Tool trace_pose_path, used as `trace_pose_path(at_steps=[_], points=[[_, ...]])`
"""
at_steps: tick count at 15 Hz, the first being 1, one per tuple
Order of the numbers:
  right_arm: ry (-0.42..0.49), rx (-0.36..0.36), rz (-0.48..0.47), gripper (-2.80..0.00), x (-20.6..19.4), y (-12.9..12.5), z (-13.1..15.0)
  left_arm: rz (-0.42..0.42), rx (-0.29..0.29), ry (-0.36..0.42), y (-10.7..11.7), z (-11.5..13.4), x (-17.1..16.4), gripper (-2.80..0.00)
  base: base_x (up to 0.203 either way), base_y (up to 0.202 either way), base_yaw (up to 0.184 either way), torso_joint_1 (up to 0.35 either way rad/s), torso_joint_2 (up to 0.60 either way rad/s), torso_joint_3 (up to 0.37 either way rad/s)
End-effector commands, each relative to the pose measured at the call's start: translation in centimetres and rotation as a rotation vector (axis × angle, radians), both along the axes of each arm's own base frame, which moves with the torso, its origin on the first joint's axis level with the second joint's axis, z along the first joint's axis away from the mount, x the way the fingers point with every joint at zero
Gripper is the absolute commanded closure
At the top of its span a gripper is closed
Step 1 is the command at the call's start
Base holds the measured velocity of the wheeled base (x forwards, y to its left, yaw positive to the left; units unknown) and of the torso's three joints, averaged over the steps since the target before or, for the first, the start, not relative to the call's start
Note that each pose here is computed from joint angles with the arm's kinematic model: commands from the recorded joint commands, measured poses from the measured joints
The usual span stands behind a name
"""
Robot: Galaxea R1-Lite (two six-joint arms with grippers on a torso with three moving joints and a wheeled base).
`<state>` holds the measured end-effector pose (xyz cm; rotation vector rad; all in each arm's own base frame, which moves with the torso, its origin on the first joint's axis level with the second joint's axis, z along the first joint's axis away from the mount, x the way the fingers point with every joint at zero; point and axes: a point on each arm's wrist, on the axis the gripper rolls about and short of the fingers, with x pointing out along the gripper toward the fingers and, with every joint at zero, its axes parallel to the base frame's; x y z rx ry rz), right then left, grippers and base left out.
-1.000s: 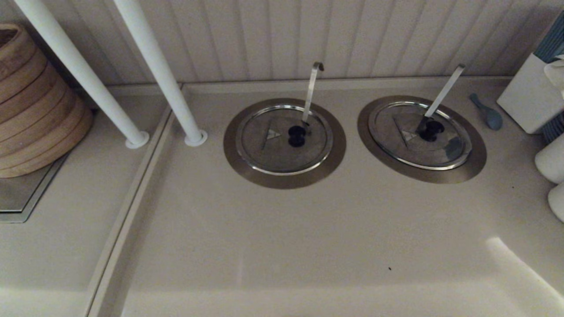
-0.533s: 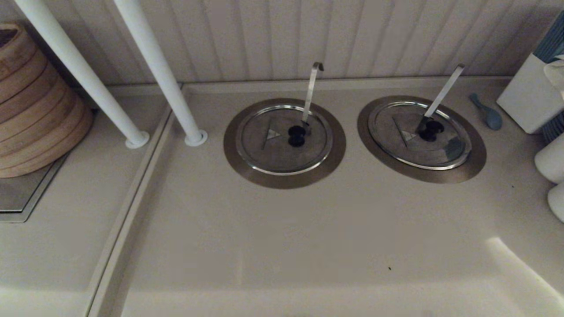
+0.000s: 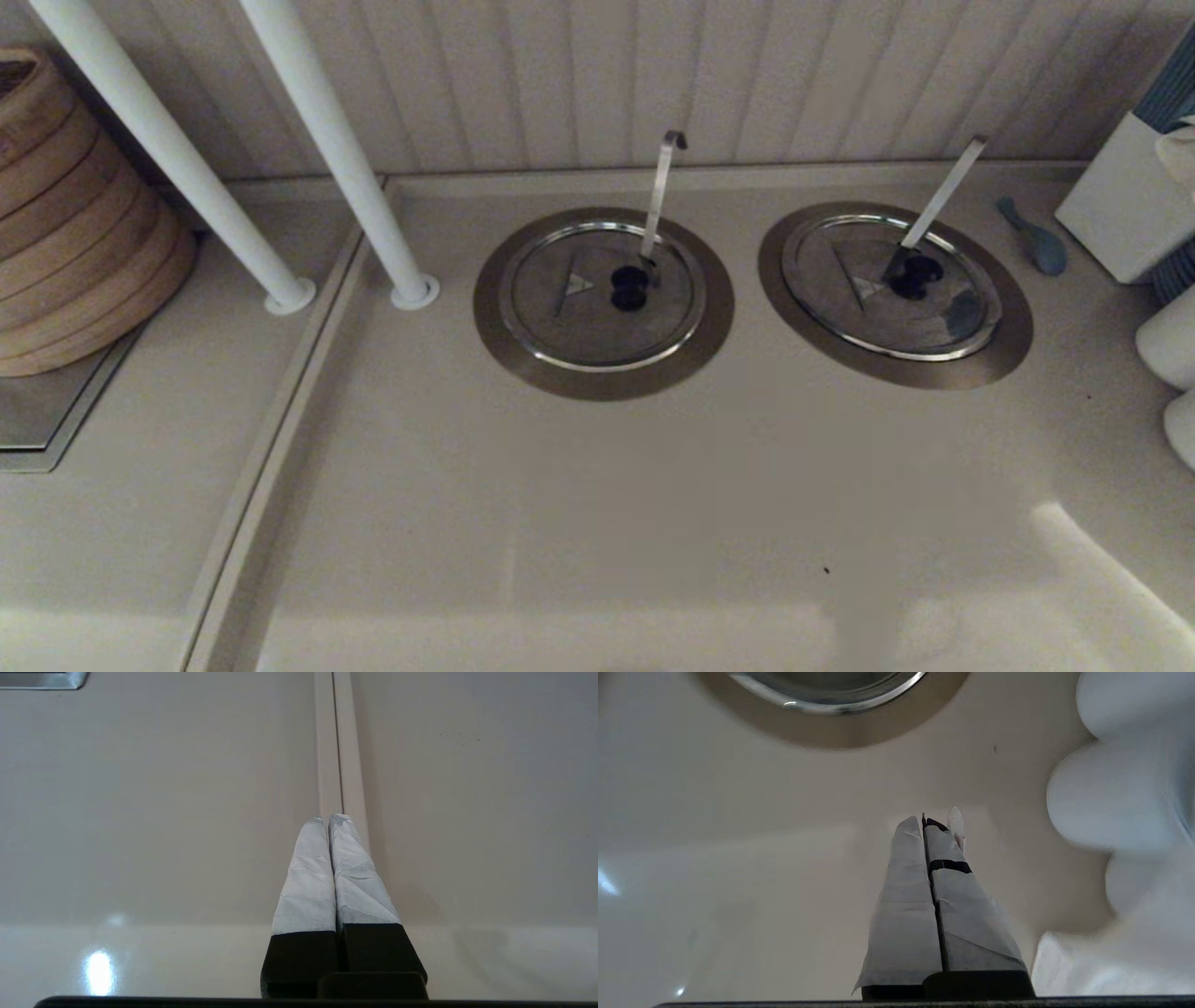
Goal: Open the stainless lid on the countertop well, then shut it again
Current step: Open the lid
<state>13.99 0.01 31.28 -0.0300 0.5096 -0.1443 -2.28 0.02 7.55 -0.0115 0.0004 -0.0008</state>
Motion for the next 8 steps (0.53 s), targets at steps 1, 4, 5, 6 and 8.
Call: trace_pose_path(at_steps=[1, 4, 5, 6, 8], points=[[0.123, -0.026, -0.001, 0.0, 7.7, 1.1, -2.2, -0.001, -0.001, 0.001, 0.0, 0.0, 0.0, 0.0, 0.0, 0.0, 0.0, 0.0, 0.0, 0.0], [-0.094, -0.016, -0.005, 0.0, 11.5, 1.8, -2.2, 0.001, -0.001, 0.001, 0.0, 0.0, 0.0, 0.0, 0.0, 0.0, 0.0, 0.0, 0.0, 0.0], [-0.118, -0.014, -0.013, 0.0, 12.1, 1.9, -2.7, 0.001, -0.001, 0.001, 0.0, 0.0, 0.0, 0.0, 0.0, 0.0, 0.0, 0.0, 0.0, 0.0], [-0.123, -0.006, -0.024, 0.0, 12.3, 1.8, -3.1, 0.001, -0.001, 0.001, 0.0, 0.0, 0.0, 0.0, 0.0, 0.0, 0.0, 0.0, 0.0, 0.0], [-0.193, 0.015, -0.031, 0.0, 13.2, 1.7, -2.9, 0.001, -0.001, 0.001, 0.0, 0.0, 0.0, 0.0, 0.0, 0.0, 0.0, 0.0, 0.0, 0.0]])
